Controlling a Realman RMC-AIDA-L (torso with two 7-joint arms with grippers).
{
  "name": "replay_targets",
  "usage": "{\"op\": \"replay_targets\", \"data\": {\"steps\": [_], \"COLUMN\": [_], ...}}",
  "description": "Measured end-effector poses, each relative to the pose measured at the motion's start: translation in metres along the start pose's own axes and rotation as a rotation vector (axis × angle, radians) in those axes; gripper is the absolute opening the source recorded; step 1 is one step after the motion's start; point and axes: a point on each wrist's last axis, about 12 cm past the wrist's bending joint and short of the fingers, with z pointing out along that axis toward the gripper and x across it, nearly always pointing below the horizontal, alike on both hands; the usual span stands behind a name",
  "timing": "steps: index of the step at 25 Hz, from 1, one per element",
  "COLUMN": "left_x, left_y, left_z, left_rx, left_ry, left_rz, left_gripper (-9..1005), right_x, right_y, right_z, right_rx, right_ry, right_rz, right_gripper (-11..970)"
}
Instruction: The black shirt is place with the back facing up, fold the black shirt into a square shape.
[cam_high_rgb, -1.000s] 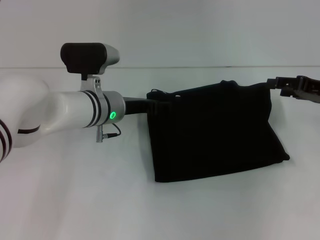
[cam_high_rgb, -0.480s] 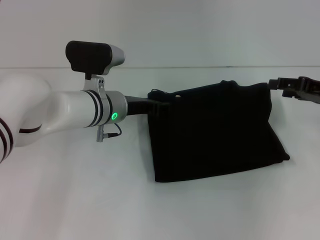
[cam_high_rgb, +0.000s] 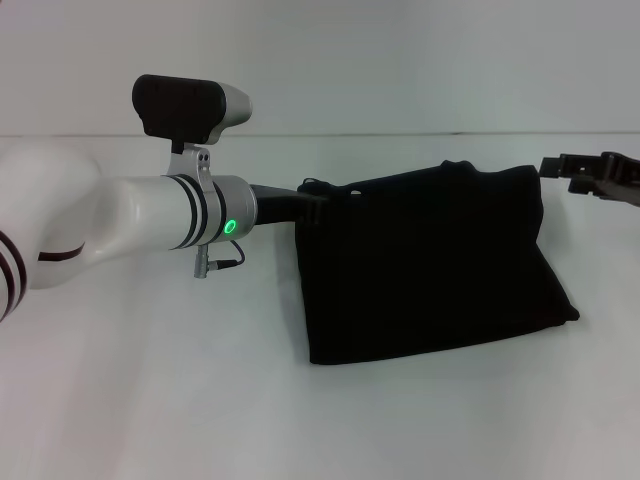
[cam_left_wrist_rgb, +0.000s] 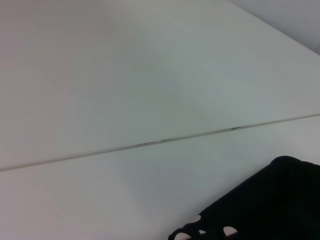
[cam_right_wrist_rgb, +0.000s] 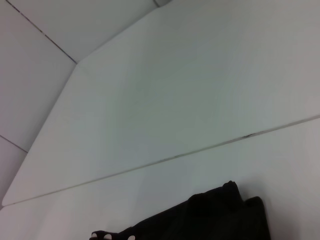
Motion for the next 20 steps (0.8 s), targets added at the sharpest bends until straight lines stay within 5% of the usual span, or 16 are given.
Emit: {"op": "replay_targets", "data": {"steps": [15, 20], "left_x": [-0.0005, -0.0055], "left_y": [0.0027, 0.0026], "left_z": [-0.0007, -0.0016], "left_rx": [-0.014, -0.012], "left_ry": [-0.006, -0.02], "left_rz": [-0.002, 0.004], "left_gripper": [-5, 1], "right_x": [-0.001, -0.0006], "right_y": [-0.0007, -0.0005], "right_z": [-0.0011, -0.0007], "right_rx": [0.002, 0.001], "right_ry": [-0.003, -0.002], "right_rz": [0.0, 0.001], "right_gripper": [708, 708]}}
